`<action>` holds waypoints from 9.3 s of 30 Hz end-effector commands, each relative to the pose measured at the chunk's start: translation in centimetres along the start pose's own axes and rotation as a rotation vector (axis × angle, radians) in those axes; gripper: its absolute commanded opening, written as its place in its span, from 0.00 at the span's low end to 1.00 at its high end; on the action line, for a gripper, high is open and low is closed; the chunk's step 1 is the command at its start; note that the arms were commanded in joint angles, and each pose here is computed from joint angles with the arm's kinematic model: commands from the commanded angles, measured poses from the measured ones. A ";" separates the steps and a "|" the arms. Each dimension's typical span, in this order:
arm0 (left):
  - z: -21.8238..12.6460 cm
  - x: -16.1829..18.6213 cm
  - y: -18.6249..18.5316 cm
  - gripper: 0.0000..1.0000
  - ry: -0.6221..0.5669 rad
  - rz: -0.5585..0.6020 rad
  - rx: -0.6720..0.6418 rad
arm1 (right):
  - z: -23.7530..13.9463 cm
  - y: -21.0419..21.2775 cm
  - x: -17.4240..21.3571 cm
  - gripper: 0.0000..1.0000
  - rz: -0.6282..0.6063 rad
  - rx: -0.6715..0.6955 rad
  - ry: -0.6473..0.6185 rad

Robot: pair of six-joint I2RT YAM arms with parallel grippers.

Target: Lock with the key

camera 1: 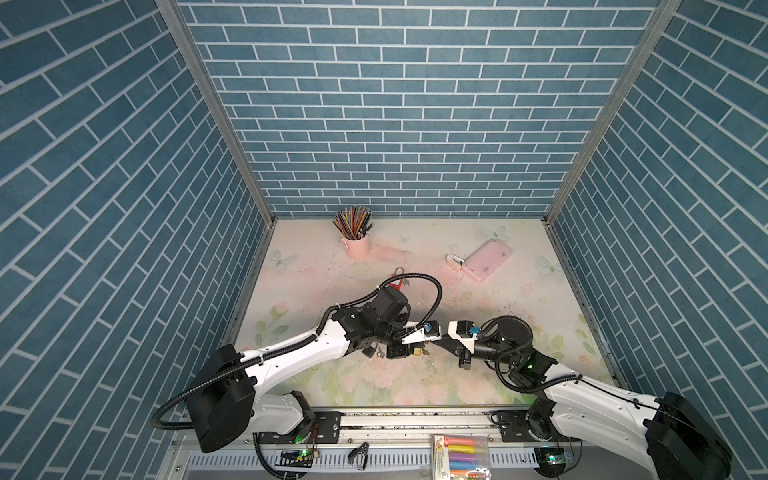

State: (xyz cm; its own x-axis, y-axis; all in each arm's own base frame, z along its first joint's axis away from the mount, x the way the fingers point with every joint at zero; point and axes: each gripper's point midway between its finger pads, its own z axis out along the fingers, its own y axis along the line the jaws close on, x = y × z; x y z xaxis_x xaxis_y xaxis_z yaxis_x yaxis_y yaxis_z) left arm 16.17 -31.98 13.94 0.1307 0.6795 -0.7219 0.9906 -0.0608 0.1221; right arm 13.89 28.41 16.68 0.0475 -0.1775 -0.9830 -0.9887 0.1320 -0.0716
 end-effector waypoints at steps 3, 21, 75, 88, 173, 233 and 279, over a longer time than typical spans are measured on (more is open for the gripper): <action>-2.8 -9.9 -1.7 0.00 -0.347 0.213 0.085 | 0.3 0.2 2.4 0.00 0.010 -0.003 0.091; -5.0 -13.1 0.2 0.00 -0.476 0.235 -0.053 | 0.4 0.8 4.2 0.00 0.133 -0.016 0.111; -6.0 -5.0 7.5 0.00 -0.223 0.415 -0.683 | -6.5 -7.9 0.8 0.26 0.650 0.652 -0.025; -4.5 -4.1 8.2 0.00 0.000 0.827 -0.846 | -5.4 -8.4 -2.6 0.44 1.379 0.207 0.044; -5.2 -8.0 3.3 0.00 -0.506 -0.061 0.197 | -3.0 -4.1 -7.1 0.00 0.509 0.068 0.042; -5.6 -9.3 8.5 0.78 -0.198 0.573 -1.119 | -3.5 -7.5 -8.2 0.00 0.990 0.191 -0.045; -4.0 -9.4 9.0 0.22 -0.131 0.654 -1.057 | -3.3 -6.8 -7.1 0.00 1.040 0.159 -0.037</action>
State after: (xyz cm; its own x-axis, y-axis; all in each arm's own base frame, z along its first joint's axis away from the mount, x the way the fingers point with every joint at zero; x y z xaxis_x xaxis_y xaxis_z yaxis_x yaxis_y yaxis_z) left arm 23.67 -35.67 22.93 0.6343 0.6840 -0.3603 0.2435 0.2655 0.9328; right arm 19.88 25.53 24.47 -0.8018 0.1137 -0.5866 -0.5210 0.3478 0.7795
